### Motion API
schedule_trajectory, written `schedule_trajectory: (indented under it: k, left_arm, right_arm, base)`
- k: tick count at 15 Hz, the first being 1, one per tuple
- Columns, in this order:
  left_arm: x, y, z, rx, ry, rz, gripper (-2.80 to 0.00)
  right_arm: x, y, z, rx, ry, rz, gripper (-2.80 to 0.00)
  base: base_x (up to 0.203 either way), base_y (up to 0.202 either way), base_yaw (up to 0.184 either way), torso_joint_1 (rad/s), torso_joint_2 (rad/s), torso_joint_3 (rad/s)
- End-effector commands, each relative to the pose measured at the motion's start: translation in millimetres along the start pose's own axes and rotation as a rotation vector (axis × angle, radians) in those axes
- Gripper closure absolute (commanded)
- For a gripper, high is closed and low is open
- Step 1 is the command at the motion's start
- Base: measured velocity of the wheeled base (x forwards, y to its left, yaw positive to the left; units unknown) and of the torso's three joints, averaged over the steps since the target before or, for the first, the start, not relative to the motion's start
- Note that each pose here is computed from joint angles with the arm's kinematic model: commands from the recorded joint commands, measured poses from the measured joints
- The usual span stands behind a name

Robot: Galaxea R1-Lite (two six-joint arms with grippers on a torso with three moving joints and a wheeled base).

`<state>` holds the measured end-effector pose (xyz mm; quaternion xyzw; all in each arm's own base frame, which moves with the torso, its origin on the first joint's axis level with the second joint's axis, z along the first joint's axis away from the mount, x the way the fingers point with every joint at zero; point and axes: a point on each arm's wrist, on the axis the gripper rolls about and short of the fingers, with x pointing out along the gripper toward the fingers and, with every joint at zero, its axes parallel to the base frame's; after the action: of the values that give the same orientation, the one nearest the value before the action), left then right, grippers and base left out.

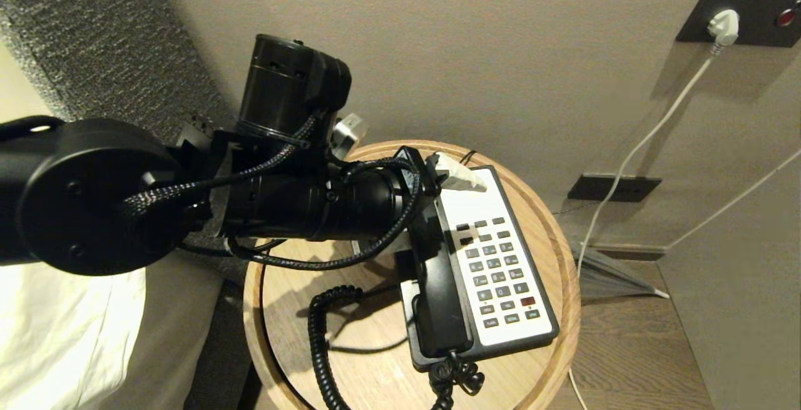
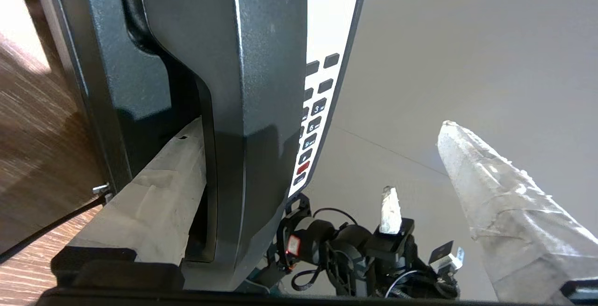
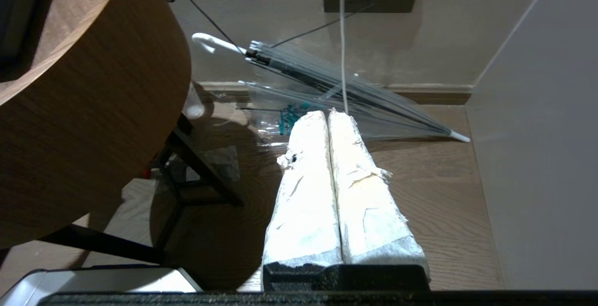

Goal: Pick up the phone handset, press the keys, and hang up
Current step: Pick up the desk phone handset

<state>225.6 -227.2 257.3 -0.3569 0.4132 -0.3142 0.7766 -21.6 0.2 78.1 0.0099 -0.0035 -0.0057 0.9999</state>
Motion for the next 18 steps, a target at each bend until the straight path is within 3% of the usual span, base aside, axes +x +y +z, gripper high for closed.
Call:
schedule_trajectory:
  k: [1, 11, 14, 18]
  left_arm:
    - [3.2, 4.1, -1.6, -0.008, 0.012, 0.016, -2.80]
    - [6.5, 14.8, -7.7, -0.011, 0.036, 0.050, -2.80]
    - [8.8, 20.7, -10.6, 0.041, 0.047, 0.070, -2.80]
    - [11.1, 24.7, -12.4, 0.042, 0.051, 0.088, -2.80]
  right_arm:
    - [0.5, 0.0, -2.1, 0.000, 0.007, -0.001, 0.00]
    - [0.5, 0.0, -2.1, 0.000, 0.007, -0.001, 0.00]
    - [0.5, 0.0, -2.1, 0.000, 0.007, -0.001, 0.00]
    - [0.5, 0.0, -2.1, 0.000, 0.007, -0.001, 0.00]
  base:
    - [0.000, 0.000, 0.000, 0.000, 0.00, 0.000]
    - [0.000, 0.000, 0.000, 0.000, 0.00, 0.000]
    - [0.000, 0.000, 0.000, 0.000, 0.00, 0.000]
    - [0.000, 0.000, 0.000, 0.000, 0.00, 0.000]
